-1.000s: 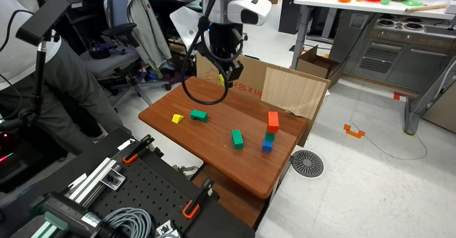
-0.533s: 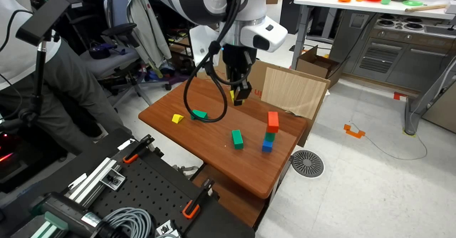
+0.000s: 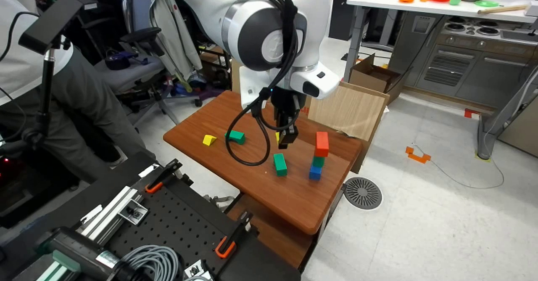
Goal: Pick up the yellow block and put it on the green block on the left side of the table
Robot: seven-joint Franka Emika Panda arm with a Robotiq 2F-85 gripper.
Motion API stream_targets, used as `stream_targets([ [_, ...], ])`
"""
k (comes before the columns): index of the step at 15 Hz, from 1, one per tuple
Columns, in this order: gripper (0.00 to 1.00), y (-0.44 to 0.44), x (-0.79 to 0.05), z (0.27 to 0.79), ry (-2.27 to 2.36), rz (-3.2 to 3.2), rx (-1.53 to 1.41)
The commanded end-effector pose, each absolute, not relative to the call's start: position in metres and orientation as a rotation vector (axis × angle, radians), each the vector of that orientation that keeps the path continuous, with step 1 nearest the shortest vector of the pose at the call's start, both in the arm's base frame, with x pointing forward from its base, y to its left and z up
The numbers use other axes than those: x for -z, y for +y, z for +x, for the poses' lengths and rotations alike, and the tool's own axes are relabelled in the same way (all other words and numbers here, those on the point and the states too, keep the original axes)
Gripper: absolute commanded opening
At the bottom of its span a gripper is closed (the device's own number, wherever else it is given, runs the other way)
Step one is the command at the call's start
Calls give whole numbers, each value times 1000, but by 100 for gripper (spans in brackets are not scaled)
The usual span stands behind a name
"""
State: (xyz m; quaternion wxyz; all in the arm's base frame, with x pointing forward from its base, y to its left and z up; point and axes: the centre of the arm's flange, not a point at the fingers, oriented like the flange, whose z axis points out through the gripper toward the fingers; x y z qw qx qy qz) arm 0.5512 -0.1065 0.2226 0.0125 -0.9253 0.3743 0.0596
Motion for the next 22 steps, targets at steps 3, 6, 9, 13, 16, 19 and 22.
stream_targets([
  [3, 8, -108, -190, 572, 1239, -2885, -210],
  [6, 8, -105, -177, 575, 1254, -2895, -232],
  [9, 8, -103, -163, 575, 1264, -2909, -255],
  [13, 8, -101, -149, 576, 1280, -2925, -279],
  [16, 8, -100, -142, 577, 1282, -2937, -288],
  [19, 8, -97, -137, 578, 1273, -2951, -294],
  [22, 8, -91, -139, 579, 1249, -2958, -289],
])
